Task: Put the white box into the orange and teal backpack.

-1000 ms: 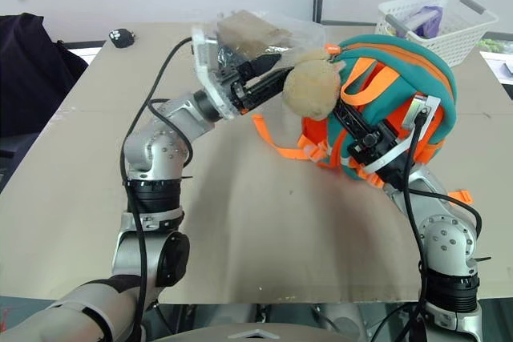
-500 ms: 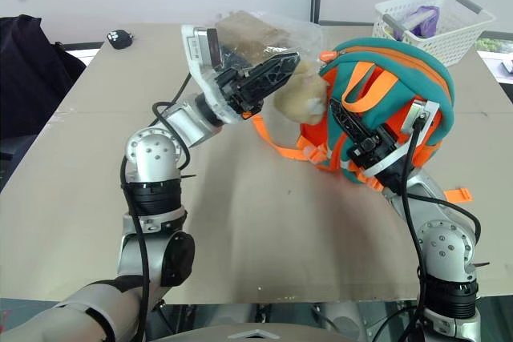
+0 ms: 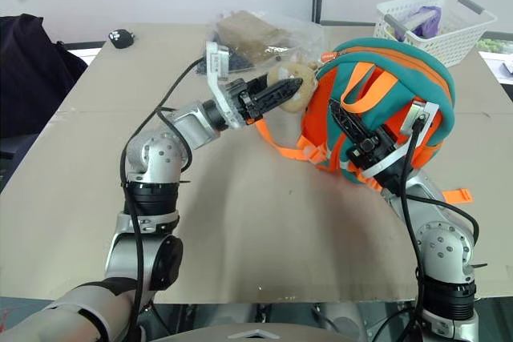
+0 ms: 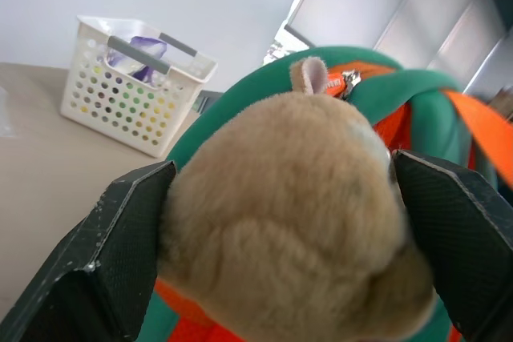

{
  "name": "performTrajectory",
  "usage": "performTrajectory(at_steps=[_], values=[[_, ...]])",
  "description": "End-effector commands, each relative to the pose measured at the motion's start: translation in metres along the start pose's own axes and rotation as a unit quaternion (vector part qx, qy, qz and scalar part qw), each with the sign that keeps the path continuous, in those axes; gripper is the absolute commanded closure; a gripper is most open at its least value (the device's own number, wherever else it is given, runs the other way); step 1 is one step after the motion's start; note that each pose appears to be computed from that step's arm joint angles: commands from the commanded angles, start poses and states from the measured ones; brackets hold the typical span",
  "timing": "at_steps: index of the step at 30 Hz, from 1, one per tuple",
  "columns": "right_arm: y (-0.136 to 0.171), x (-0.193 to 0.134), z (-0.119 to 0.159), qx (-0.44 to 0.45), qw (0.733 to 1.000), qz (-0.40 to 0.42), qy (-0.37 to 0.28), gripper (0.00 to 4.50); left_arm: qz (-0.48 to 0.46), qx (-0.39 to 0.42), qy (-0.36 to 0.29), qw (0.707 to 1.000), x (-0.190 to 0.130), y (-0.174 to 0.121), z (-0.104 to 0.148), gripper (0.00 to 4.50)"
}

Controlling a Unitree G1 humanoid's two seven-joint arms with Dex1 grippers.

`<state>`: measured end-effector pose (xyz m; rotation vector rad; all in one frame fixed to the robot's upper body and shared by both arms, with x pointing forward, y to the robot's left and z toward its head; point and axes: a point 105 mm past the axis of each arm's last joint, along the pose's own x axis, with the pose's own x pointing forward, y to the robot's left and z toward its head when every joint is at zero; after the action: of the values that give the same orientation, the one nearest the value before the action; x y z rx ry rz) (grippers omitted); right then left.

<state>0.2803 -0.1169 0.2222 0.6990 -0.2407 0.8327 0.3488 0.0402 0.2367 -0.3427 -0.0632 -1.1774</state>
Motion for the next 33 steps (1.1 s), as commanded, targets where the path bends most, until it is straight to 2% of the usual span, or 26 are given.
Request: performTrajectory(at_steps=[1,2,5,10,12,15,17,21,25,28,30,33], values=[[0.009,0.004,0.006,-0.006,1.000,0.017,-0.014,4.50,-0.044,0.025,-0.001,0.999,0.003,-0.019,0.005,0.07],[0.009,0.004,0.006,-0.006,1.000,0.017,-0.014,4.50,-0.049,0.026,0.002,0.998,0.003,-0.020,0.004,0.07],[0.009,0.004,0.004,-0.006,1.000,0.017,-0.013,4.50,-0.048,0.022,-0.004,0.999,0.004,-0.019,0.005,0.80],[0.009,0.004,0.004,-0.006,1.000,0.016,-0.014,4.50,-0.041,0.021,-0.021,0.999,0.003,-0.014,0.013,2.92],[0.009,0.003,0.006,-0.007,1.000,0.015,-0.017,4.50,0.001,0.025,-0.042,0.999,-0.001,0.003,0.023,3.49],[0.006,-0.001,0.015,-0.014,0.999,0.009,-0.040,4.50,0.097,0.029,-0.064,0.993,-0.015,0.039,0.035,3.67],[0.001,-0.006,0.024,-0.025,0.998,-0.004,-0.064,4.50,0.161,0.033,-0.040,0.986,-0.030,0.065,0.029,3.68],[-0.006,-0.009,0.031,-0.031,0.995,-0.022,-0.087,4.50,0.215,0.030,0.010,0.976,-0.048,0.090,0.012,3.68],[-0.009,-0.007,0.030,-0.038,0.995,-0.030,-0.091,4.50,0.240,0.050,0.133,0.960,-0.059,0.101,-0.037,3.68],[-0.007,0.000,0.035,-0.038,0.992,-0.034,-0.114,4.50,0.218,0.044,0.253,0.942,-0.069,0.095,-0.096,3.68],[-0.006,0.001,0.036,-0.038,0.992,-0.034,-0.117,4.50,0.194,0.047,0.308,0.930,-0.075,0.087,-0.121,3.68],[-0.006,0.001,0.035,-0.039,0.992,-0.037,-0.116,4.50,0.157,0.057,0.368,0.915,-0.081,0.074,-0.145,3.68]])
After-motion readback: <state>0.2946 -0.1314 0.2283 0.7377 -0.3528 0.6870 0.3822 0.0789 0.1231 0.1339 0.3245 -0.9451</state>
